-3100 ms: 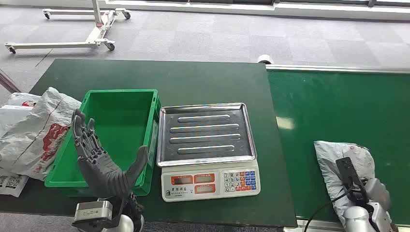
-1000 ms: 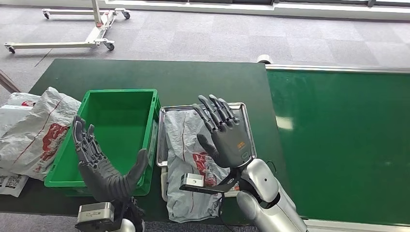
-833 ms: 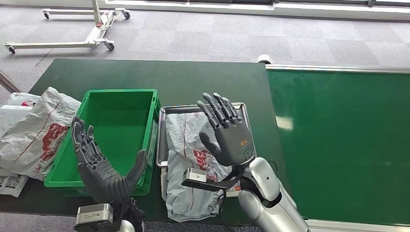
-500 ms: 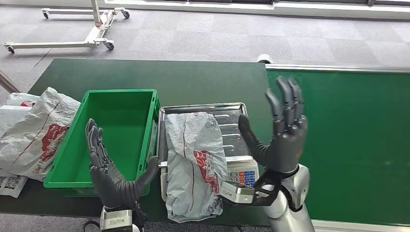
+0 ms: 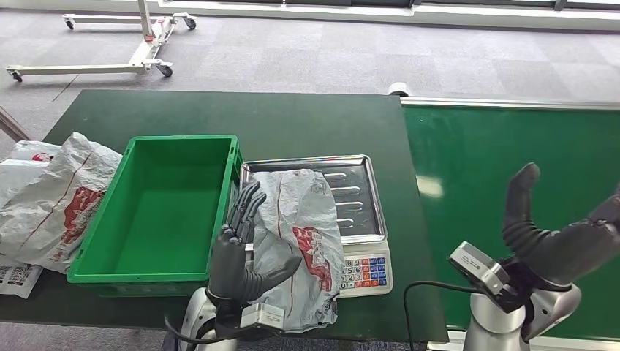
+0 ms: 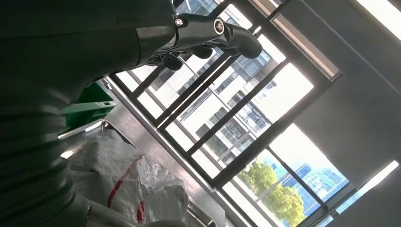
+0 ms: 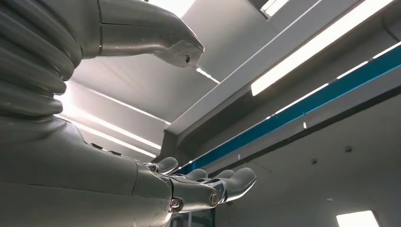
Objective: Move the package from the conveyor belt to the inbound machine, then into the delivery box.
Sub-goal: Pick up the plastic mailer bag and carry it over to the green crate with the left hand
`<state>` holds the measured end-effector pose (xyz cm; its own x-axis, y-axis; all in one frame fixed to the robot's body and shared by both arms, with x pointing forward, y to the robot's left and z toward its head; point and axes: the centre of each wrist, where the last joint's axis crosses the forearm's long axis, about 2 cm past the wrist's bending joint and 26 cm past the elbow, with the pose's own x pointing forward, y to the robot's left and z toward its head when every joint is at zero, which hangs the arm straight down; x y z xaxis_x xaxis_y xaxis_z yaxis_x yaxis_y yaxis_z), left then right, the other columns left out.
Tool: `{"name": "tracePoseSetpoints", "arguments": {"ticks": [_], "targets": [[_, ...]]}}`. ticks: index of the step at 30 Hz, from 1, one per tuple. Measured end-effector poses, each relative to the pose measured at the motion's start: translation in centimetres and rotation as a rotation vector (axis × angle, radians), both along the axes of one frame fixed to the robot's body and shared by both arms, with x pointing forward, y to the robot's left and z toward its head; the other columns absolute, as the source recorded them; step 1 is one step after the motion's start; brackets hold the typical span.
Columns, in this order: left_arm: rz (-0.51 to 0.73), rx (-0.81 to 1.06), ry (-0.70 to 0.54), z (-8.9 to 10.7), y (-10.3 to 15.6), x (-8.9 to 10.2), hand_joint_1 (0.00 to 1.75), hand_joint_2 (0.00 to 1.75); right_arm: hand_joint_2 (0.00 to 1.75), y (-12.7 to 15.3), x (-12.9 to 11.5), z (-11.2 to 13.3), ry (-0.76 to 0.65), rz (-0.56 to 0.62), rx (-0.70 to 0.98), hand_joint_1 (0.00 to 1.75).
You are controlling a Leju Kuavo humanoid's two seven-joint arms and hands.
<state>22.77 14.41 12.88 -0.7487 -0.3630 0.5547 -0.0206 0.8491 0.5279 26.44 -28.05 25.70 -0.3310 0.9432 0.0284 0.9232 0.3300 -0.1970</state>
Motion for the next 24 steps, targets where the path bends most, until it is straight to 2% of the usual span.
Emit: {"name": "tracePoseSetpoints", "arguments": {"ticks": [12,13,14,16,17,18,24], "targets": [[-0.221,0.221,0.195,-2.5,-2.0,2.3,0.02,1.75,1.75,-0.8,-0.1,-0.4,0.033,-0.054,-0.018,0.00],[-0.232,0.230,0.202,-2.7,-2.1,2.4,0.14,1.75,1.75,-0.8,-0.1,-0.4,0.034,-0.055,-0.017,0.00],[-0.242,0.239,0.211,-2.8,-2.2,2.4,0.38,1.75,1.75,-0.8,-0.1,-0.4,0.034,-0.055,-0.017,0.00],[-0.259,0.254,0.228,-3.2,-2.4,2.5,1.23,1.75,1.75,-0.8,-0.1,-0.4,0.033,-0.054,-0.019,0.00],[-0.265,0.260,0.237,-3.4,-2.4,2.4,1.55,1.75,1.75,-0.8,-0.1,-0.4,0.032,-0.053,-0.019,0.00],[-0.270,0.264,0.245,-3.6,-2.4,2.4,1.75,1.75,1.75,-0.8,-0.1,-0.4,0.032,-0.052,-0.019,0.00],[-0.297,0.288,0.274,-4.2,-2.5,2.6,1.75,1.75,1.75,-0.8,-0.1,-0.4,0.030,-0.051,-0.035,0.00]]}}
